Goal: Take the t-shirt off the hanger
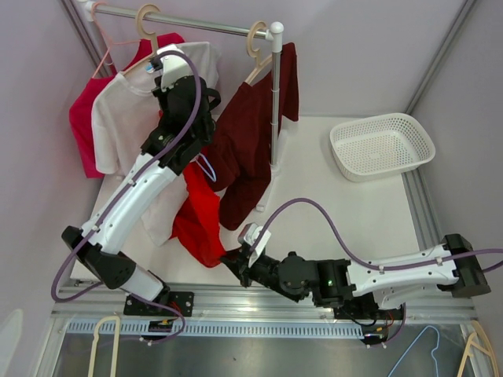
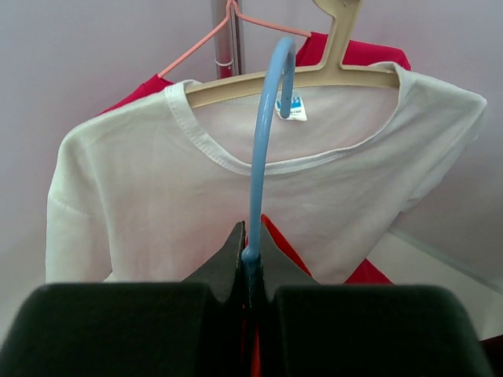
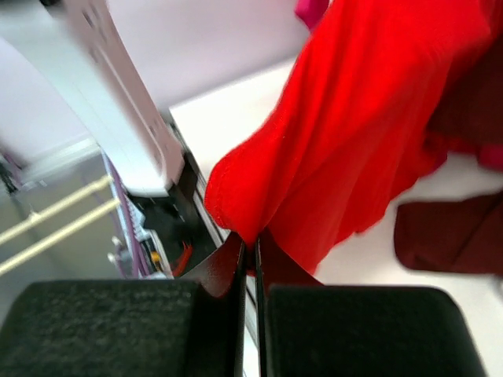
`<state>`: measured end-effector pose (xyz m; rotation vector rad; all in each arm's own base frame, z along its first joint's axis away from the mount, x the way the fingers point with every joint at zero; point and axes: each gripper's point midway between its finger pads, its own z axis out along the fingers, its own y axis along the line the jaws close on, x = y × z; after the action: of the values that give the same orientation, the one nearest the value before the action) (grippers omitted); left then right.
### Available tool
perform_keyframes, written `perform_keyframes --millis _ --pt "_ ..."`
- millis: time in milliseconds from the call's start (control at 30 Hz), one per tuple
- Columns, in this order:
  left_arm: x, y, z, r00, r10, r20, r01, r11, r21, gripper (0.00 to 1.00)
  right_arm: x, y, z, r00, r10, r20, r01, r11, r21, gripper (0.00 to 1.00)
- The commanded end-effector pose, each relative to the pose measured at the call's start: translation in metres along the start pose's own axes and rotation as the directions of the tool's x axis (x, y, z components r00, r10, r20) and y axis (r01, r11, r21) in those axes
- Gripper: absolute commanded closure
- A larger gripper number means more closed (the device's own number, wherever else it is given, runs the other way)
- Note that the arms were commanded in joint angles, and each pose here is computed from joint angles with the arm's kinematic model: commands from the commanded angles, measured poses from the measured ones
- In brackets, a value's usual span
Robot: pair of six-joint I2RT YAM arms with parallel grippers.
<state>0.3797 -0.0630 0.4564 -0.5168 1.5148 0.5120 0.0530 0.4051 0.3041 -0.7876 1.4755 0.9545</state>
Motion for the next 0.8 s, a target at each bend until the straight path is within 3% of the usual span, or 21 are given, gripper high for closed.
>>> perform_keyframes --millis 0,133,233,267,300,333,367,400,533,600,767 --pt "-0.045 -0.003 0.002 0.989 -0.132 0.065 0.132 0.991 0.015 0.99 0.048 0.015 -0.005 0.993 0.057 -0.107 -0.059 0.998 -0.023 1.00" --pt "-0.046 0.002 -0.015 0.987 -0.156 -0.036 0.159 0.980 0.120 0.99 0.067 -0.001 0.014 0.988 0.075 -0.138 -0.072 0.997 0.028 1.00" --pt "-0.041 -0.003 -0.044 0.951 -0.234 -0.203 0.288 0.909 0.302 0.99 0.059 -0.032 0.039 0.988 0.100 -0.115 -0.090 0.992 0.093 1.00" --pt "-0.013 -0.006 -0.064 0.929 -0.168 -0.329 0.291 0.880 0.374 0.99 0.053 -0.049 0.051 0.987 0.117 -0.109 -0.105 0.988 0.113 1.00" --pt "-0.008 -0.005 -0.077 0.919 -0.149 -0.365 0.308 0.850 0.427 0.99 0.050 -0.056 0.057 0.987 0.124 -0.106 -0.110 0.986 0.126 1.00" --pt "-0.023 0.017 -0.095 0.906 -0.198 -0.374 0.372 0.794 0.481 0.99 0.048 -0.065 0.061 0.986 0.125 -0.110 -0.109 0.984 0.141 1.00" --pt "0.011 0.010 -0.103 0.896 -0.140 -0.421 0.361 0.781 0.509 0.99 0.046 -0.072 0.066 0.985 0.126 -0.117 -0.109 0.984 0.144 1.00" --pt "0.011 0.009 -0.122 0.880 -0.128 -0.457 0.405 0.703 0.584 0.99 0.039 -0.087 0.075 0.985 0.136 -0.107 -0.115 0.978 0.176 1.00" --pt "0.006 0.062 -0.176 0.874 -0.135 -0.467 0.467 0.501 0.729 0.99 0.050 -0.123 0.088 0.966 0.202 -0.159 -0.163 0.959 0.230 1.00" --pt "0.014 0.086 -0.184 0.875 -0.099 -0.474 0.454 0.508 0.732 0.99 0.062 -0.134 0.089 0.956 0.226 -0.189 -0.175 0.952 0.252 1.00" --pt "0.002 0.141 -0.178 0.908 -0.153 -0.391 0.403 0.579 0.709 0.99 0.120 -0.145 0.093 0.906 0.239 -0.349 -0.134 0.945 0.299 1.00"
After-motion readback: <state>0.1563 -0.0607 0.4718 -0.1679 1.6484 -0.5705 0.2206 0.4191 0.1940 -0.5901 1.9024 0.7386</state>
